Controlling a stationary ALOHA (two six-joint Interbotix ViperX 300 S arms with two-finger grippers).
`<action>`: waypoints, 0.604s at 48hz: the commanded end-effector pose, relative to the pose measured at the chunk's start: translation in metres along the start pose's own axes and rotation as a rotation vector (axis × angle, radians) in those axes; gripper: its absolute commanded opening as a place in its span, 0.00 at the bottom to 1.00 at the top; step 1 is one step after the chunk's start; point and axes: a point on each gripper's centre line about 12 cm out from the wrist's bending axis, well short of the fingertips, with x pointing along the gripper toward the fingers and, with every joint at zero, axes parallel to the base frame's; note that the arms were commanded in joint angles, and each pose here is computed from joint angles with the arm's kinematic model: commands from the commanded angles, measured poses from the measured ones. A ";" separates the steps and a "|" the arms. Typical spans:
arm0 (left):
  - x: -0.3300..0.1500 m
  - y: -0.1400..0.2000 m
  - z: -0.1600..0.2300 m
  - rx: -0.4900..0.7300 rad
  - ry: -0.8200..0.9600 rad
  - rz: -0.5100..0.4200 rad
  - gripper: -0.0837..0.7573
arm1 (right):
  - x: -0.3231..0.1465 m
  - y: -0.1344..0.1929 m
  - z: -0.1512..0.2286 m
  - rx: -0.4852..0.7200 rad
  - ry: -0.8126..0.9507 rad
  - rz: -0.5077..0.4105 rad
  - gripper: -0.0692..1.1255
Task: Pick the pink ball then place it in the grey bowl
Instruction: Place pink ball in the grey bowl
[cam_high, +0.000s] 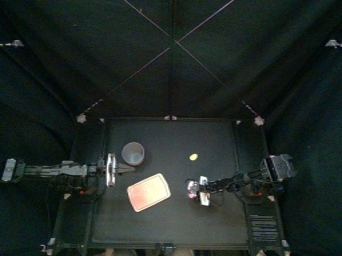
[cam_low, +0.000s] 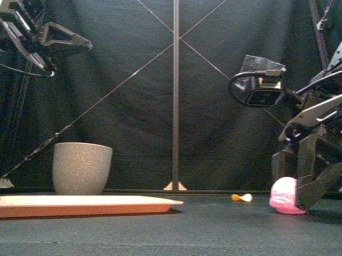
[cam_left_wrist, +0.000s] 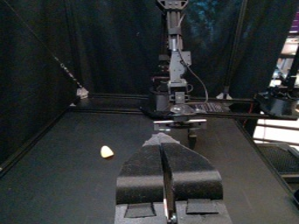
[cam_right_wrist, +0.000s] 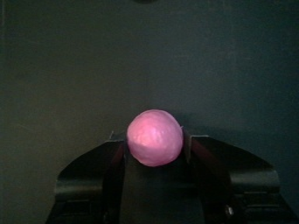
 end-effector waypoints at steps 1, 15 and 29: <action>0.002 0.001 0.005 -0.001 -0.017 0.003 0.15 | -0.005 0.001 0.021 -0.007 -0.063 0.005 0.59; 0.002 0.001 0.005 0.003 -0.018 0.005 0.15 | -0.018 -0.067 0.162 -0.146 -0.417 -0.143 0.58; 0.001 0.001 0.003 0.002 -0.012 0.003 0.15 | 0.015 -0.156 0.262 -0.157 -0.612 -0.283 0.58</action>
